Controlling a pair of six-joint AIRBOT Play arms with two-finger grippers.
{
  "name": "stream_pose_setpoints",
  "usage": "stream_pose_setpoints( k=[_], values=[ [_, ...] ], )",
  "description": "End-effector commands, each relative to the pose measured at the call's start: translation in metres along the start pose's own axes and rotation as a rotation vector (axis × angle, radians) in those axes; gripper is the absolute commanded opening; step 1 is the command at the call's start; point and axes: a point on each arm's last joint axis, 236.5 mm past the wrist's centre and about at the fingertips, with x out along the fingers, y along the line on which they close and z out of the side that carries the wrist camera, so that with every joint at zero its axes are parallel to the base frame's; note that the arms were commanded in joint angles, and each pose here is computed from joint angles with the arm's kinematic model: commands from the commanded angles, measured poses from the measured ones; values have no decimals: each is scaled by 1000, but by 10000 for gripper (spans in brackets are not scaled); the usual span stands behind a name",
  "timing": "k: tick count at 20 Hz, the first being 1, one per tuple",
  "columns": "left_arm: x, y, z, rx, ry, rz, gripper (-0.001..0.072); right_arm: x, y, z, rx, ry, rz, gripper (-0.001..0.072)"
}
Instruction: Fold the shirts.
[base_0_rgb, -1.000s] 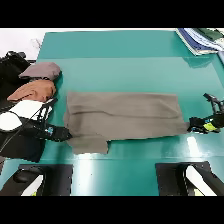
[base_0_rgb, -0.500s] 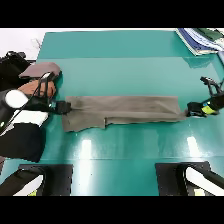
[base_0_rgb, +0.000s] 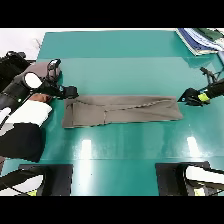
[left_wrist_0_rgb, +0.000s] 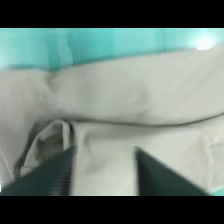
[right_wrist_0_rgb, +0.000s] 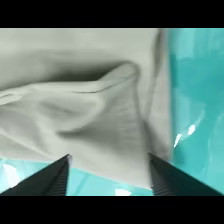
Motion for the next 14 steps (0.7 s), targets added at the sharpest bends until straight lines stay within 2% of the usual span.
stream_pose_setpoints(
  k=[1,2,5,8,11,12,14],
  values=[
    [-3,-16,9,-40,-10,-60,157,-1,-35,-5,76,-26,63,607],
    [-4,-22,10,-54,-13,-83,32,4,-44,-10,102,-25,93,645],
    [0,-47,4,-23,-2,-131,28,30,-54,-21,193,7,239,656],
    [10,-78,-12,35,37,-166,28,52,-33,-12,210,18,394,655],
    [31,-107,-36,72,109,-206,28,76,-8,-12,164,73,435,634],
    [39,-117,-41,74,124,-221,28,82,0,-15,124,91,437,562],
    [55,-134,-42,91,139,-241,28,86,13,-18,67,108,437,343]
  ],
)
